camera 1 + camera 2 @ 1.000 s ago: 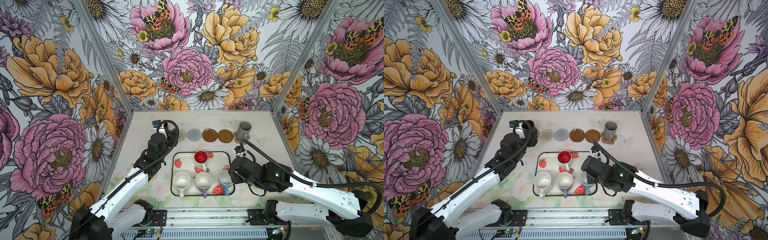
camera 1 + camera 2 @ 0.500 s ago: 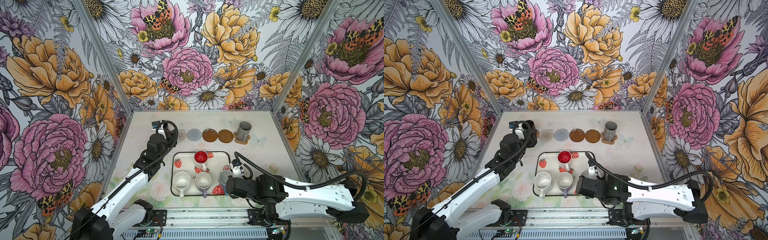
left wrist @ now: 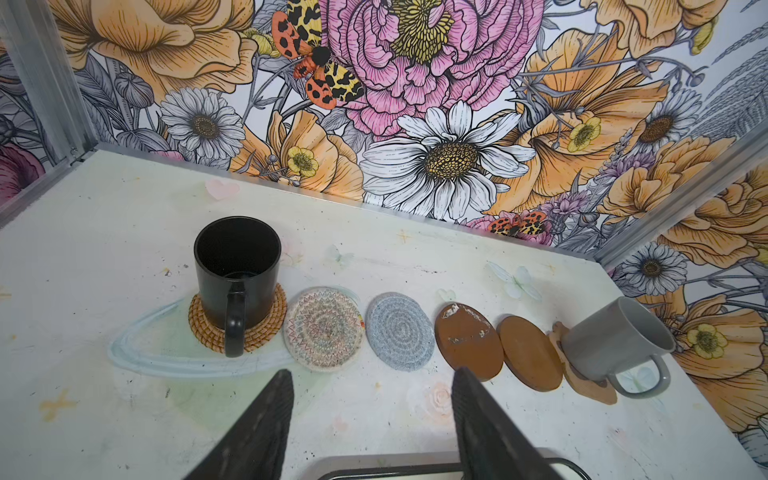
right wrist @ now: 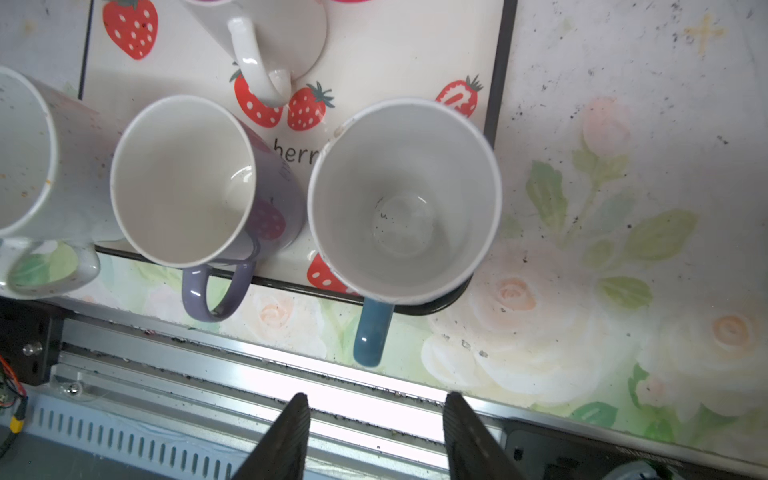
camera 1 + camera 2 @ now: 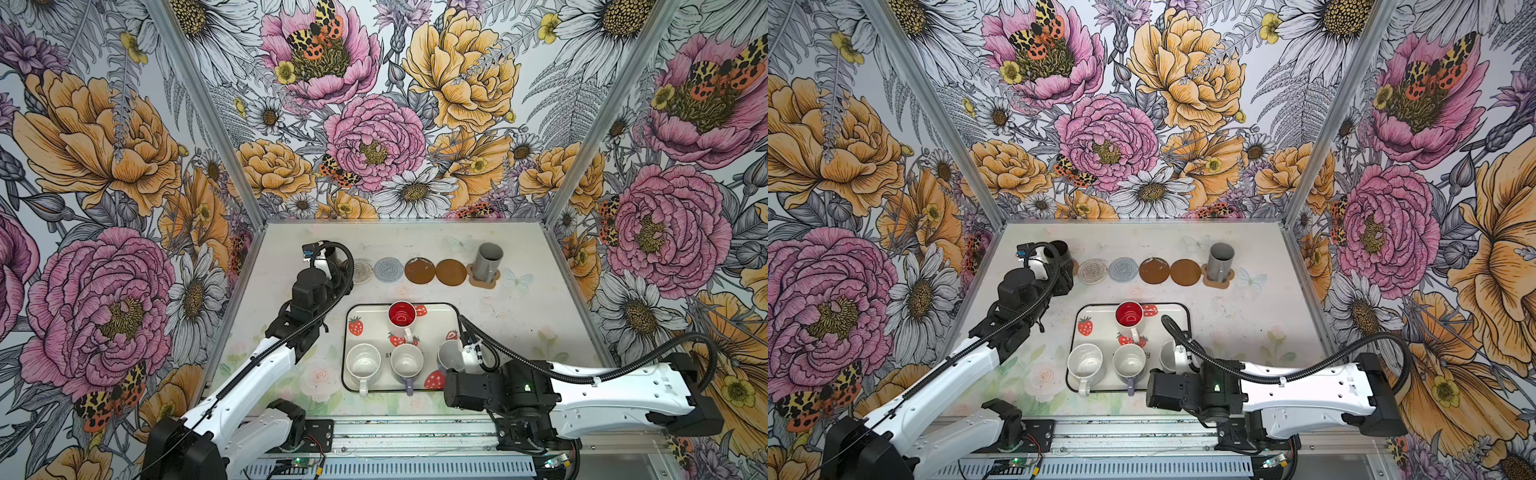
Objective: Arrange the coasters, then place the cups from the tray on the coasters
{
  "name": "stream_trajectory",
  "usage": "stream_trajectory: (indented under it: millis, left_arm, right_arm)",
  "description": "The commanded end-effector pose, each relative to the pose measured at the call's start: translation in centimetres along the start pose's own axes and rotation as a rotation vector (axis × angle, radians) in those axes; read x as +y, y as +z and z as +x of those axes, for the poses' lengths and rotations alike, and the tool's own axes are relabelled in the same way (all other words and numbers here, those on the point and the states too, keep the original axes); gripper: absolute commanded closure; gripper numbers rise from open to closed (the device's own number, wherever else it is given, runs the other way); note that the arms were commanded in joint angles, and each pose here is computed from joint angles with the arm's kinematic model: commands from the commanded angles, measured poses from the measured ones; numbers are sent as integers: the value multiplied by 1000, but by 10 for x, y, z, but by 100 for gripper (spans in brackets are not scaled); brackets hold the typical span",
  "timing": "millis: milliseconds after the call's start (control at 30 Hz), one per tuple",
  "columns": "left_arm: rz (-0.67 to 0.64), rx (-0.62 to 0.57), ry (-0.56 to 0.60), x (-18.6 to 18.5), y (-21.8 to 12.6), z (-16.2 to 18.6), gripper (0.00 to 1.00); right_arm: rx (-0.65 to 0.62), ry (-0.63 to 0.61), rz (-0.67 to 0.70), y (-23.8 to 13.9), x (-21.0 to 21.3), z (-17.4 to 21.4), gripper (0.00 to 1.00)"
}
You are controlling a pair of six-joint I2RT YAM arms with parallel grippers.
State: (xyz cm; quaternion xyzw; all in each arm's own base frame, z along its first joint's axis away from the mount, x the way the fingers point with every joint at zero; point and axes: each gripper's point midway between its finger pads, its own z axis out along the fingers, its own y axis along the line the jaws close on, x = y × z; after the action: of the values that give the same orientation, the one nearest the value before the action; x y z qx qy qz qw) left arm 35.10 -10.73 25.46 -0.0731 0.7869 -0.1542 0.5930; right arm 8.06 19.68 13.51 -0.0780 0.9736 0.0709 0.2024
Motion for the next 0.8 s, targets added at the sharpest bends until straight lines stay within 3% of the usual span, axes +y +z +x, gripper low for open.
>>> stream_trajectory:
  millis: [0, 767]
  left_arm:
    - [40, -1, -24, -3, 2, 1, 38]
    - [45, 7, -23, -4, 2, 3, 38]
  right_arm:
    - [12, 26, -1, 4, 4, 5, 44]
    - [9, 100, -52, 39, 6, 1, 48]
